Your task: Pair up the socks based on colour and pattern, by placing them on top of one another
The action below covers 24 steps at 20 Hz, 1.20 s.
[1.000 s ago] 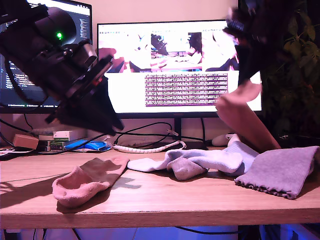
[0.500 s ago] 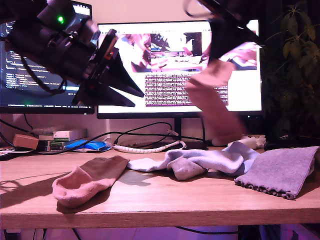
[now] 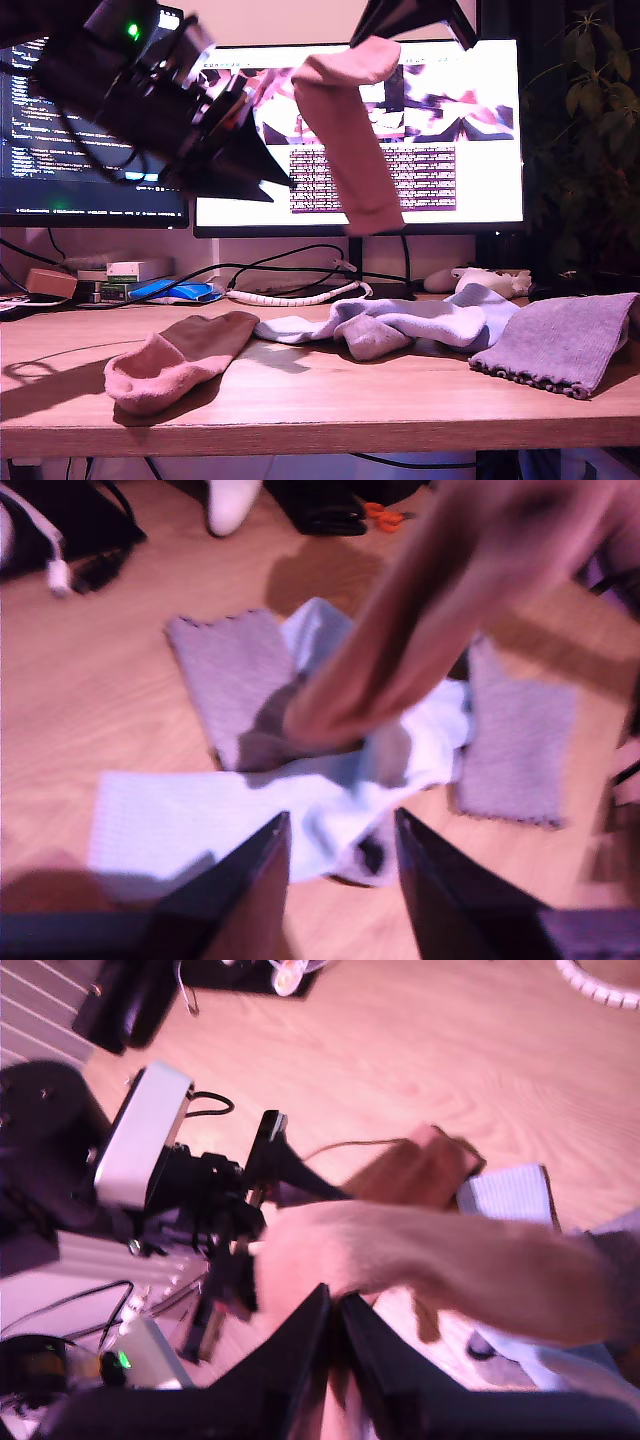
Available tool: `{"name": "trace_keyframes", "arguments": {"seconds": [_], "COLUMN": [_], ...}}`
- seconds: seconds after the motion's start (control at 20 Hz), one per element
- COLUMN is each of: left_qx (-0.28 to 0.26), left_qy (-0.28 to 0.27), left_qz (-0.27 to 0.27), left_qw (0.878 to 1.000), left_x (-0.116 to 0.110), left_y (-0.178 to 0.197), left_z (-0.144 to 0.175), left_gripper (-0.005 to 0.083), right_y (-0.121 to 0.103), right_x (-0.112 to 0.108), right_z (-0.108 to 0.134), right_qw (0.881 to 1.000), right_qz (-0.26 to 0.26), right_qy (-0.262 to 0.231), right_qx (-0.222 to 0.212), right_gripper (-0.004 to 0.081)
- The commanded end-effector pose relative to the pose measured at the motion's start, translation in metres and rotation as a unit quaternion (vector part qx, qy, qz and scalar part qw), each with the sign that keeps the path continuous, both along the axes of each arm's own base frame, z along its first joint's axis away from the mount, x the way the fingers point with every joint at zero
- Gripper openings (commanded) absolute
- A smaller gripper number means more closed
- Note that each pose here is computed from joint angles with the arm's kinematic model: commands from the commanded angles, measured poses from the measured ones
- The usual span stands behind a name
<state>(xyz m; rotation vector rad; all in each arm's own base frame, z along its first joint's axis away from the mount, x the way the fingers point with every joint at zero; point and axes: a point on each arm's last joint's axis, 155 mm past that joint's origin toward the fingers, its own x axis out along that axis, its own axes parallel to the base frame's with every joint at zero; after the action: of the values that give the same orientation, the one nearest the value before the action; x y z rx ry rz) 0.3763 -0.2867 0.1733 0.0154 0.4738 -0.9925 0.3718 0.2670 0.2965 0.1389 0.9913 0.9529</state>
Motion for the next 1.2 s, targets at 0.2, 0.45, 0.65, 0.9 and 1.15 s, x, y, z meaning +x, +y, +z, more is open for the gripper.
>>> {"name": "trace_keyframes", "arguments": {"seconds": [0.2, 0.45, 0.65, 0.9, 1.15], "left_qx": [0.012, 0.033, 0.034, 0.011, -0.003], "left_qy": [-0.096, -0.106, -0.111, -0.109, -0.103], "left_qz": [-0.050, -0.011, -0.006, -0.048, -0.079], "left_qw": [0.994, 0.994, 0.993, 0.993, 0.992], "left_x": [-0.009, 0.003, 0.005, -0.008, -0.019], "left_y": [-0.023, -0.016, -0.015, -0.025, -0.031], "left_z": [0.019, 0.017, 0.018, 0.023, 0.026], "left_gripper": [0.0423, 0.0423, 0.0423, 0.0375, 0.0177], "right_y": [0.025, 0.041, 0.048, 0.049, 0.048], "right_x": [-0.029, -0.051, -0.060, -0.062, -0.062], "right_z": [0.023, 0.036, 0.041, 0.042, 0.043], "right_qw": [0.997, 0.991, 0.988, 0.987, 0.987], "right_qz": [0.051, 0.094, 0.111, 0.113, 0.113], "right_qy": [0.008, 0.030, 0.033, 0.034, 0.033], "right_qx": [0.051, 0.094, 0.104, 0.106, 0.106], "right_gripper": [-0.0011, -0.0011, -0.0011, -0.0011, -0.0011]}}
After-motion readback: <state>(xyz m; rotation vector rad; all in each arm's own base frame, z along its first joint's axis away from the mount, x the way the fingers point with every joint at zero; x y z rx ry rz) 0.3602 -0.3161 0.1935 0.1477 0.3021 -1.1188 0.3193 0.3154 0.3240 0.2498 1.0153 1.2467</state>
